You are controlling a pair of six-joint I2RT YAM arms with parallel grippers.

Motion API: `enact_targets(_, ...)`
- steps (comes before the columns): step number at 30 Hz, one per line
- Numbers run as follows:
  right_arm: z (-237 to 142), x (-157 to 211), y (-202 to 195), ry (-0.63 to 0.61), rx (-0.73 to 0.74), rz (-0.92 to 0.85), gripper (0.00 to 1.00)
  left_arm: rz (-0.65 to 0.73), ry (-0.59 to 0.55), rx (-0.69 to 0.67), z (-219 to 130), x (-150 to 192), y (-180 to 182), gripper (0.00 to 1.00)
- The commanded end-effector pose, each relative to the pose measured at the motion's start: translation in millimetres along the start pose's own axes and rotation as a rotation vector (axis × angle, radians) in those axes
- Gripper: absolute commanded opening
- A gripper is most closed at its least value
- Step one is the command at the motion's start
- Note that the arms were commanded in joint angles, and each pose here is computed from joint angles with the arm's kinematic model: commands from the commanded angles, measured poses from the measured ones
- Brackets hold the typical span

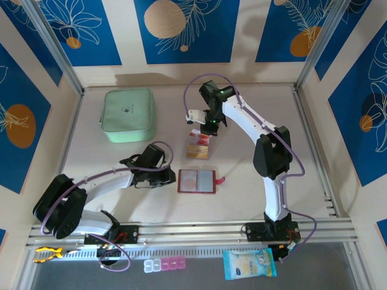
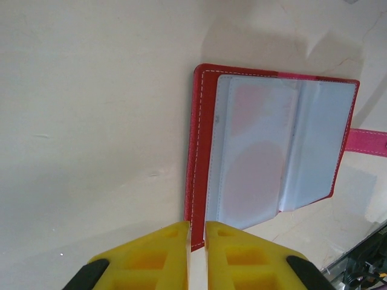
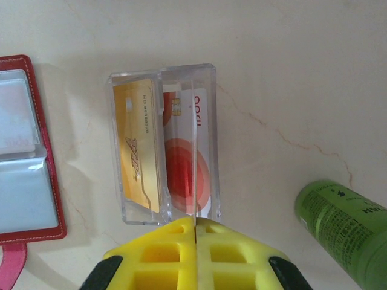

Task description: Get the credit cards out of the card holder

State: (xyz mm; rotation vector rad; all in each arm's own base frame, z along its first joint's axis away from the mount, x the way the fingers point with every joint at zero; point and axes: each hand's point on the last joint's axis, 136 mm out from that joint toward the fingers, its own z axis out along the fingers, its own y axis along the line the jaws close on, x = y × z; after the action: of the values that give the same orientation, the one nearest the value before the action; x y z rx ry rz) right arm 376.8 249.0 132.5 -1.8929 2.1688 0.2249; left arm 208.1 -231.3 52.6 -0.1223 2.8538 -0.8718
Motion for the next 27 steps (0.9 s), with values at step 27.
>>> enact_targets(27,-24,-18,14,-0.167,0.039,0.28,0.13,0.005,0.041,0.018,8,-4,-4,0.11)
